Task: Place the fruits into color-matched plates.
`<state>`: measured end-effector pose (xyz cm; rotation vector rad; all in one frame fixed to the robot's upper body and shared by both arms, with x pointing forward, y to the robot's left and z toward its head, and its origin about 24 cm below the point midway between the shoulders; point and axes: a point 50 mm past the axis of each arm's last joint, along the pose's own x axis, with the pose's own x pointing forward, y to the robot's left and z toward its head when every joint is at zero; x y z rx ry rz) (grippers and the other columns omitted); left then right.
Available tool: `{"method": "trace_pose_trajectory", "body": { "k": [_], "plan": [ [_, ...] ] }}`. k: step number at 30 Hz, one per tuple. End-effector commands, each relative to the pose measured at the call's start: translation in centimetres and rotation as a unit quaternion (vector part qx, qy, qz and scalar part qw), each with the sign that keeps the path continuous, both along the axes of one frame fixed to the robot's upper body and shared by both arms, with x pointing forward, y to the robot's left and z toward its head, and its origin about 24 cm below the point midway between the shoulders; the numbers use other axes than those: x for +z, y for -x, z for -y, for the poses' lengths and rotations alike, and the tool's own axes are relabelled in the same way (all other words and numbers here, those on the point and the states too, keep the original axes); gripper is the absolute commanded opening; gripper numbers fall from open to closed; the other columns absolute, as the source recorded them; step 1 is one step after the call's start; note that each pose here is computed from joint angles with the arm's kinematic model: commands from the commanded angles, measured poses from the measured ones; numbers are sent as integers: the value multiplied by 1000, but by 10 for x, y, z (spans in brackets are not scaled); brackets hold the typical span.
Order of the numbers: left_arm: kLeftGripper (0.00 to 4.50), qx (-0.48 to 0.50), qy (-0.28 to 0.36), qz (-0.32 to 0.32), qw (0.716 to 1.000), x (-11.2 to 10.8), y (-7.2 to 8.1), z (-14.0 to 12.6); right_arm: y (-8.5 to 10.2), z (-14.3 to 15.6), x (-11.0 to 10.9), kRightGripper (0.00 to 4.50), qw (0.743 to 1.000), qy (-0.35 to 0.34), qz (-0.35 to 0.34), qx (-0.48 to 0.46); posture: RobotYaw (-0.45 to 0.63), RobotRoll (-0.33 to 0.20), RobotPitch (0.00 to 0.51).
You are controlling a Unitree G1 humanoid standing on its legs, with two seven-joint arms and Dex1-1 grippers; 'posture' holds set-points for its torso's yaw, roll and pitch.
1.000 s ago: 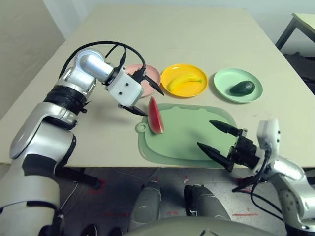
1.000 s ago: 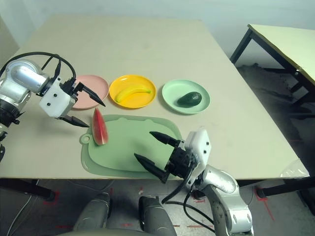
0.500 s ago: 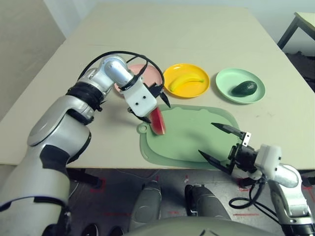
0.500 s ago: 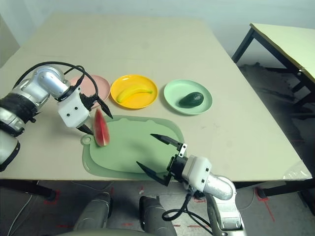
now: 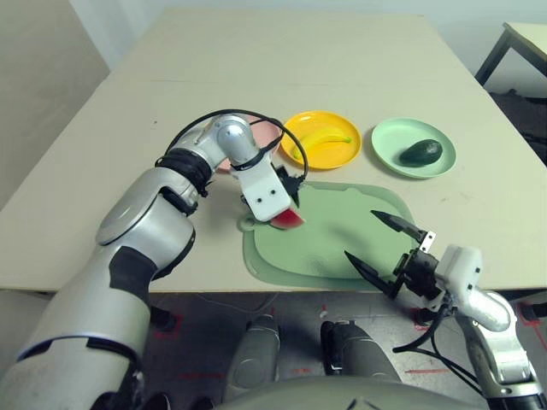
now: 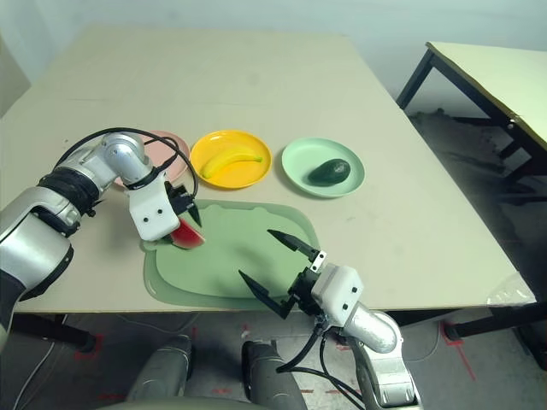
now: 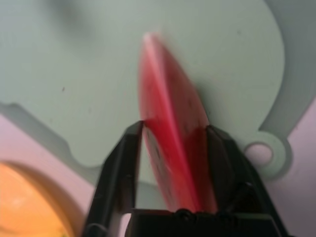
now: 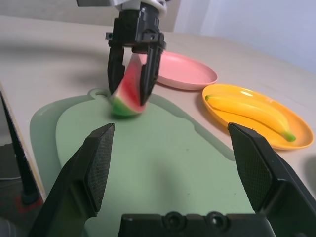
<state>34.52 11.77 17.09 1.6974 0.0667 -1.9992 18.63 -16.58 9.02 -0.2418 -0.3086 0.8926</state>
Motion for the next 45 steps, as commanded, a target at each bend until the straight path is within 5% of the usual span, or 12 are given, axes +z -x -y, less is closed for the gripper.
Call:
{"method": "trace_pose_trajectory", "body": {
  "k": [1,18,31,41,45],
  "plan": [
    [1497,19,-36,-14,999,-10,0,-9,1,-1,0,4500,1000,6,-5,0,64,0,108],
    [994,53,-4,-27,998,0,-2,-12,-2,-1,-3,4500,1000,6,-13,1,80,0,109],
    [969,53,-13,-42,998,-17,0,-13,1,-1,-3,4500,1000,5,-21,-7,65,0,116],
    [4363,42,-39,-30,998,-30,2,-12,2,-1,-3,4500,1000,0,-26,-3,61,0,117],
    [3992,51,-55,-38,996,-31,1,-14,1,0,-2,4500,1000,-2,-26,-2,61,0,117]
  ]
}}
